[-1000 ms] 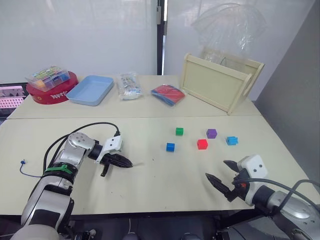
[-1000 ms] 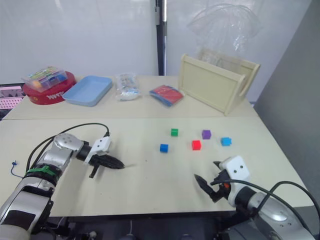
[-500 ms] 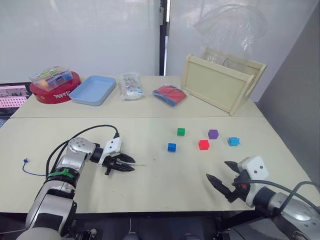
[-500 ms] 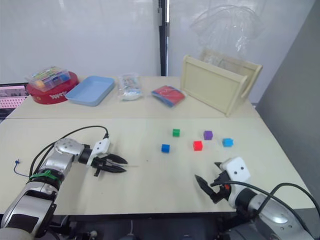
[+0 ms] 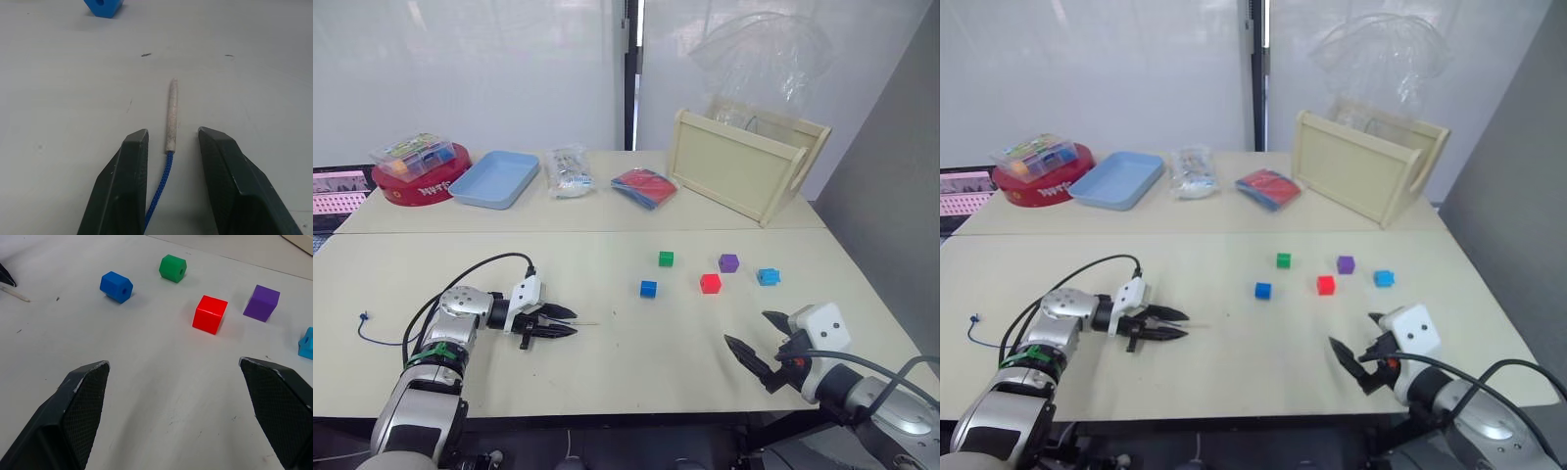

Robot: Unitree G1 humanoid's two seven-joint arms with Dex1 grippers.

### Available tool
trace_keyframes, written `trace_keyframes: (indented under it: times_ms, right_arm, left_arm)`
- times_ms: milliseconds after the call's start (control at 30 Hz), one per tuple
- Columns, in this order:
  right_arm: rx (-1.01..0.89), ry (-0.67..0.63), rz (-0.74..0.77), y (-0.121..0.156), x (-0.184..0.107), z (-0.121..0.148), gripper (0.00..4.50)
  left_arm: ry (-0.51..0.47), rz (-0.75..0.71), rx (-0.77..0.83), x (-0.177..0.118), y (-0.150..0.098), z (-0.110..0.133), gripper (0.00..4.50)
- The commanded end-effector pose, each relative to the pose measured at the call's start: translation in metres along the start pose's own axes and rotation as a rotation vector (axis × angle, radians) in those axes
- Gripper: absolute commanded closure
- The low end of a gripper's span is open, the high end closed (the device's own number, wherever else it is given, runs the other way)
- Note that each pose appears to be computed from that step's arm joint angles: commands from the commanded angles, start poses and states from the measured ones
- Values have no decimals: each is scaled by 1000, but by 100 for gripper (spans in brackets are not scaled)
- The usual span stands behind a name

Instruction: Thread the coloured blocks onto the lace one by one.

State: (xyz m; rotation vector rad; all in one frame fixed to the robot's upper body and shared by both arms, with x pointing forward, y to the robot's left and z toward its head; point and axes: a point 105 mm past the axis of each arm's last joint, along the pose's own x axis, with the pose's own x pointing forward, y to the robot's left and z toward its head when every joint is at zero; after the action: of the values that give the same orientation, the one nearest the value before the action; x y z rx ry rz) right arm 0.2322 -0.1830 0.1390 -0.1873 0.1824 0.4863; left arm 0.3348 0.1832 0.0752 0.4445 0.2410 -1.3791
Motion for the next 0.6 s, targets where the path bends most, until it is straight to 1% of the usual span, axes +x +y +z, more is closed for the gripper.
trace_keyframes:
  times_ms: [33,133,233,300,467,600]
  right_arm:
    - [-38,-55,-8,0,-3,15,0]
    - [-40,-59,-9,0,-3,17,0]
    - [-38,-58,-11,-1,-3,16,0]
    - [-36,-57,-11,-1,-3,15,0]
    - [-24,-60,-32,-3,-1,13,0]
    - [-24,-38,-154,-22,2,6,0]
  left_arm:
    - [133,-21,-116,-2,-15,-36,278]
    - [140,-30,-121,-2,-18,-39,352]
    - [125,-41,-116,0,-19,-37,448]
    - [117,-39,-110,0,-18,-34,448]
    - [50,-13,-72,-2,-1,-9,448]
    - [18,-4,-36,-5,10,12,448]
